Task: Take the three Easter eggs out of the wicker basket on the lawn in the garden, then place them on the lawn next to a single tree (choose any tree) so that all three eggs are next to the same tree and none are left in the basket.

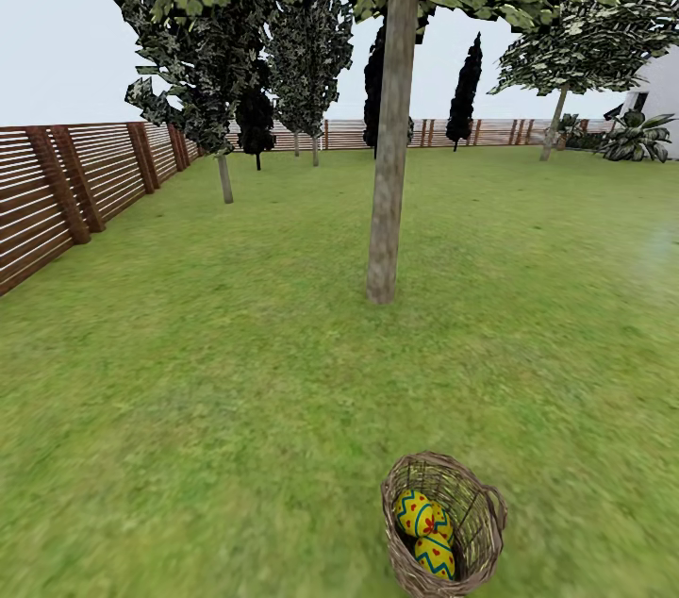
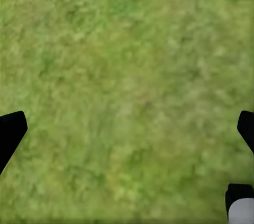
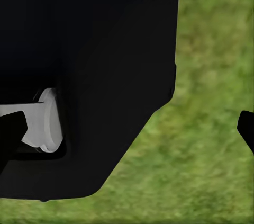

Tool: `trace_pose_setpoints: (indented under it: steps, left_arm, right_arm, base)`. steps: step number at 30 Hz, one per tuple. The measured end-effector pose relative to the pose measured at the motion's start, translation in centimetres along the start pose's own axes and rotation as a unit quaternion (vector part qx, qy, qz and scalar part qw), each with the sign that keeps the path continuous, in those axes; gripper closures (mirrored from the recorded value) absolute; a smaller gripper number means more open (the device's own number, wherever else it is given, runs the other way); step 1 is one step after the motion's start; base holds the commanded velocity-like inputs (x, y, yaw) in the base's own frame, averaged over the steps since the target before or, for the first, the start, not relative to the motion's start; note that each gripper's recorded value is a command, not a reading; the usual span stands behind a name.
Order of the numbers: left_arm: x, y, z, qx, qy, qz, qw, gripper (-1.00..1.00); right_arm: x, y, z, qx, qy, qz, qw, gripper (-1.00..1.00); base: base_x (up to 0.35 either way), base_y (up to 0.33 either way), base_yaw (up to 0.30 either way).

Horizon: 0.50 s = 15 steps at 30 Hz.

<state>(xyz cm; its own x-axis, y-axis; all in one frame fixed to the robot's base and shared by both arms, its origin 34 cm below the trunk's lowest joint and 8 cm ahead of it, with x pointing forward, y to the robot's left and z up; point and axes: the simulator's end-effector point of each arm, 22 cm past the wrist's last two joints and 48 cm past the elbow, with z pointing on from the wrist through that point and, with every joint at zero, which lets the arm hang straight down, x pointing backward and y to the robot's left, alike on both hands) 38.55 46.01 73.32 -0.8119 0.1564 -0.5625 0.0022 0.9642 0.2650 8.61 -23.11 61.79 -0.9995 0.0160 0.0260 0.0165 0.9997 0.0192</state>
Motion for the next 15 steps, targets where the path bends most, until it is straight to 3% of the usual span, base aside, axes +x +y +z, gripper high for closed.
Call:
trace_pose_setpoints:
  steps: [7, 15]
  left_arm:
    - [0.1, 0.0, 0.0, -0.001, 0.001, 0.0, 1.0, -1.0]
    - [0.1, 0.0, 0.0, -0.001, 0.001, 0.001, 1.0, -1.0]
  right_arm:
    - [-1.1, -0.1, 0.0, 0.001, -0.024, 0.005, 0.9997, -1.0]
    - [-2.4, -0.3, -0.1, 0.003, -0.051, 0.044, 0.9977, -1.0]
  base:
    - [0.0, 0.0, 0.0]
    - [0.0, 0.0, 0.0]
